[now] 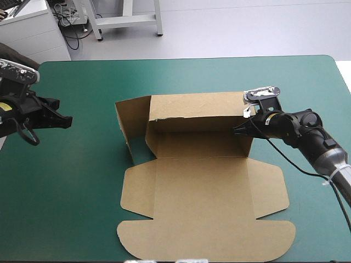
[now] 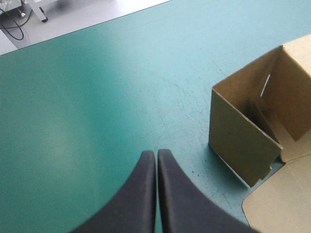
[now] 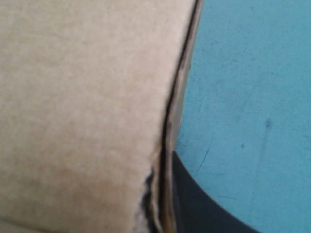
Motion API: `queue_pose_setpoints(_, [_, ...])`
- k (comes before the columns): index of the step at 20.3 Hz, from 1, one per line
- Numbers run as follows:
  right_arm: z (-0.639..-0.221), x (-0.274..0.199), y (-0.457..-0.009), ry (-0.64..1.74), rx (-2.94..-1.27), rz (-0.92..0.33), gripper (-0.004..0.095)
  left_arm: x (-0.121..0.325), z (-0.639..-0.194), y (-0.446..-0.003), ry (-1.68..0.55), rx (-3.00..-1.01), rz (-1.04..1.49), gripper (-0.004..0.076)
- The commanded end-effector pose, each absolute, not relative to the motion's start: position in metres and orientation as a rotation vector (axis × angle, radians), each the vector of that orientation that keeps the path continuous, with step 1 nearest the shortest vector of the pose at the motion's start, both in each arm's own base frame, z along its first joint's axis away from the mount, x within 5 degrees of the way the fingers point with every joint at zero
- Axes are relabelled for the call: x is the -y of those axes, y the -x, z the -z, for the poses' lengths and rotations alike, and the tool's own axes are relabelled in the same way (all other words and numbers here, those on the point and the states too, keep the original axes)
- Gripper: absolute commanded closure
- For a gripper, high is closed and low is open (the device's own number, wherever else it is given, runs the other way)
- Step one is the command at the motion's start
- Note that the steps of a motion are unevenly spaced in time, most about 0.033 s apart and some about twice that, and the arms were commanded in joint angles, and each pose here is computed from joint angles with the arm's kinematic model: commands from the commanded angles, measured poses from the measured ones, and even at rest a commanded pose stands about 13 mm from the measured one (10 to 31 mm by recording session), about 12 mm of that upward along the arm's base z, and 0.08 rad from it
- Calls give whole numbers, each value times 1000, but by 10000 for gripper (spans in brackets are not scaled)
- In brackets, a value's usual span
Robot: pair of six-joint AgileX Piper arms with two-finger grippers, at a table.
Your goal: Fold the box
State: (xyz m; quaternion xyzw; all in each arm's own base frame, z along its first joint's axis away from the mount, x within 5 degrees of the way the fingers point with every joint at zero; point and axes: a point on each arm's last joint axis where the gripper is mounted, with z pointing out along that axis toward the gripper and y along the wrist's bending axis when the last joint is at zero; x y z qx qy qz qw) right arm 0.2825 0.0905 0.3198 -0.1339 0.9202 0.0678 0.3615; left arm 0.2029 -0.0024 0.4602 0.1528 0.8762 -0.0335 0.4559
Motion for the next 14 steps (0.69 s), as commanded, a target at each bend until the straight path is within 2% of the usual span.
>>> queue_pose_setpoints(1, [-344,-89,-282,330,-2256,-184,931,6,-474,-180,-348,-2064,96,730])
queue_pose_setpoints(5, [-342,-88,-277,378,-2312,-160,931,7,-451,-162,-330,-2077,86,730])
queue_pose_setpoints(10, [-356,-91,-268,468,-2402,-215,931,4,-421,-165,-294,-2103,76,733])
queue_pose_setpoints(14, [-368,-89,-258,510,-2506,-215,931,-2,-416,-171,-276,-2068,-5,733])
